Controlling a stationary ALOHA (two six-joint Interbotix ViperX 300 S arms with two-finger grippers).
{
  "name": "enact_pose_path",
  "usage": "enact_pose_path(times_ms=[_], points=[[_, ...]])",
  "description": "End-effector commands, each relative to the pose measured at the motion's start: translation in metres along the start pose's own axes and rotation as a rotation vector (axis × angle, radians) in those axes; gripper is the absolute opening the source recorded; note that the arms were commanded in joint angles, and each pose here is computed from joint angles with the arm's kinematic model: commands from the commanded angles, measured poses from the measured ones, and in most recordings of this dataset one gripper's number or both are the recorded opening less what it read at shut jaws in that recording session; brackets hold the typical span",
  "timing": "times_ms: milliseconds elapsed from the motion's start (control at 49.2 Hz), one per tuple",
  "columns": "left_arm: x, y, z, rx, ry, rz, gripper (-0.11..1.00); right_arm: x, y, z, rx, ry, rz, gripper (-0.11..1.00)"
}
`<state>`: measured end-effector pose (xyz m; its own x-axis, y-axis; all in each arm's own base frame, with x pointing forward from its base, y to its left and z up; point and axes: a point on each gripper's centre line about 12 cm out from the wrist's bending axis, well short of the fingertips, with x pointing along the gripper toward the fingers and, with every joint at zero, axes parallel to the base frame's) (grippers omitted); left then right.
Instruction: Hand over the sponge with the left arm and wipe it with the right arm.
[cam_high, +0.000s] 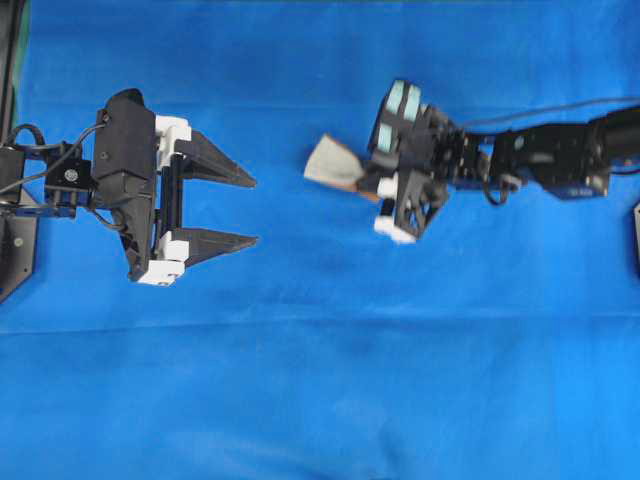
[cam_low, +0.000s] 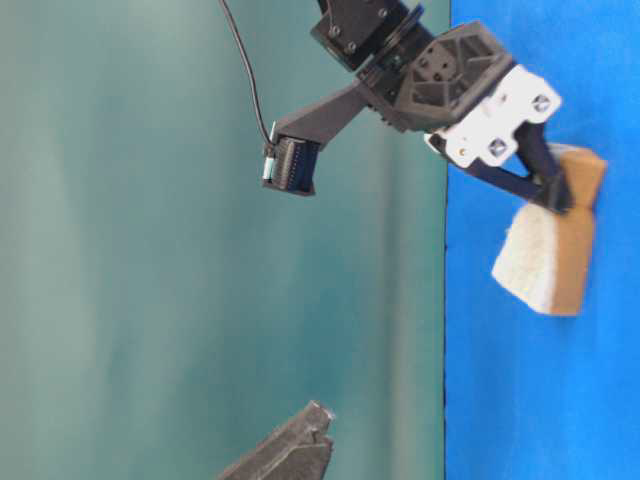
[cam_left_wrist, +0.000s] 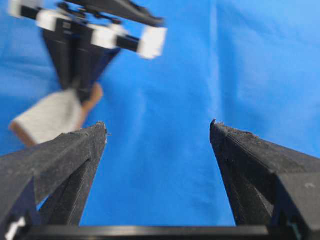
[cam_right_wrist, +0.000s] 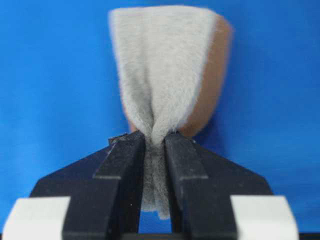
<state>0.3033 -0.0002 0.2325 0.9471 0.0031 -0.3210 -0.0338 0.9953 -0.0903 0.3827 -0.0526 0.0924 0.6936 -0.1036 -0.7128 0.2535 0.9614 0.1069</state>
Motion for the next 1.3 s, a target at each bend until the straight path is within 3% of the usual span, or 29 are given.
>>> enact_pose_path(times_ms=[0, 305, 589, 772, 1118, 1280], points=[[0.0, -0.001, 0.007, 0.0, -0.024, -0.004, 0.8, -0.006, 0.047, -0.004, -0.051, 0.008, 0.084, 0.19], [0.0, -0.001, 0.007, 0.0, -0.026, -0.004, 0.8, -0.017, 0.118, -0.021, -0.103, 0.063, 0.21, 0.19], [0.0, -0.002, 0.006, -0.005, -0.023, -0.005, 0.8, -0.019, 0.127, -0.02, -0.122, 0.084, 0.224, 0.19], [0.0, -0.001, 0.006, -0.004, -0.023, -0.004, 0.8, -0.015, 0.1, -0.013, -0.098, 0.076, 0.177, 0.19], [0.0, -0.001, 0.006, -0.004, -0.023, -0.004, 0.8, -0.015, 0.01, 0.005, -0.005, 0.009, 0.02, 0.19], [0.0, -0.001, 0.006, -0.003, -0.021, -0.003, 0.8, -0.015, -0.003, 0.009, -0.015, -0.001, -0.002, 0.19]])
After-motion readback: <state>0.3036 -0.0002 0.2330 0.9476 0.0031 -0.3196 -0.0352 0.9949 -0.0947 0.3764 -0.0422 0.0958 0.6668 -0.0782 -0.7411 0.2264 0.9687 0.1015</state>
